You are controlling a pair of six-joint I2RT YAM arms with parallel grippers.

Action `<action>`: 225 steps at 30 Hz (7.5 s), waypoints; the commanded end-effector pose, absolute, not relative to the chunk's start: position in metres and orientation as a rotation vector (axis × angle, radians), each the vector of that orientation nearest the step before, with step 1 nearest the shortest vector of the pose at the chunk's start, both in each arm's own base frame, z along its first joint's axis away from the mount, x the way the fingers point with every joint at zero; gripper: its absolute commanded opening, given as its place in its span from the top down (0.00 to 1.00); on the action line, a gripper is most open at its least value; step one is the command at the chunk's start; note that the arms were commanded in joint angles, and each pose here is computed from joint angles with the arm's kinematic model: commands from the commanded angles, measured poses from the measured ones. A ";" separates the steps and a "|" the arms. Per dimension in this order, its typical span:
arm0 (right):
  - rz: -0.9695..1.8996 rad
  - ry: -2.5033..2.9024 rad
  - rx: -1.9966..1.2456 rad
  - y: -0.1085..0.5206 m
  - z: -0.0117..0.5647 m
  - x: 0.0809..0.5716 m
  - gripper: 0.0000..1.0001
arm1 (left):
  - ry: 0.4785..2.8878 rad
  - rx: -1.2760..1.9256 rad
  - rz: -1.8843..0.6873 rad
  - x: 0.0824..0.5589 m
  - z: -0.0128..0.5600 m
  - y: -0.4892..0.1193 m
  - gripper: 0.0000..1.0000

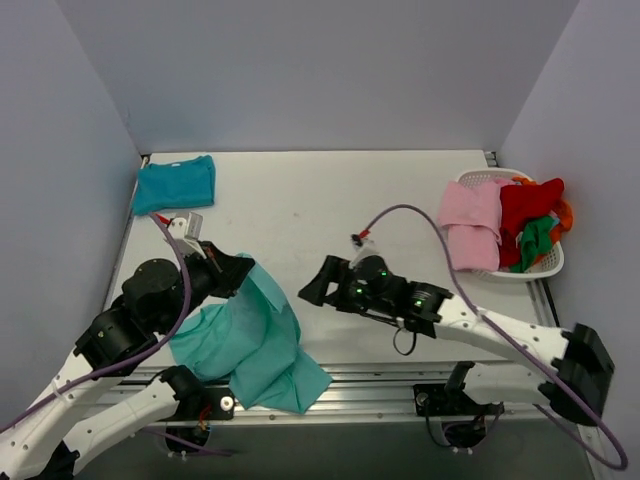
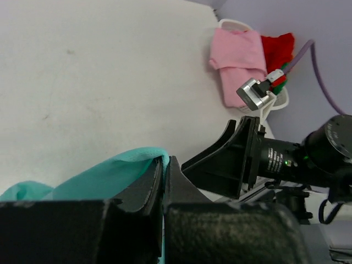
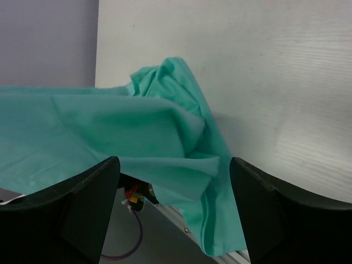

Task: Fold and stack the t-shirts
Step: Flatten the tshirt out

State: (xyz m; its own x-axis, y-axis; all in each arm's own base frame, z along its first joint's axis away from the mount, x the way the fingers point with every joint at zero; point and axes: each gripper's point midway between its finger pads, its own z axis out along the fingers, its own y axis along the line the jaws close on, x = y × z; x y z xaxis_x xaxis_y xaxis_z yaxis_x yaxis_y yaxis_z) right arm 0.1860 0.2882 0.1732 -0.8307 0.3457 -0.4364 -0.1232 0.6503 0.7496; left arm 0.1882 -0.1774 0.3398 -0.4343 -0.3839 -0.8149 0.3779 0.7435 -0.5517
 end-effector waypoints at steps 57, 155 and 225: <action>1.222 2.548 -0.338 0.478 0.037 0.085 0.97 | 1.429 -0.920 -0.063 0.127 0.391 0.096 0.98; 0.455 1.275 -0.012 0.100 0.565 0.253 1.00 | 1.161 0.179 -0.792 0.198 0.554 -0.139 0.98; 0.185 2.066 0.254 0.132 0.191 0.513 0.37 | 1.925 -0.310 -0.668 0.506 0.204 -0.170 0.38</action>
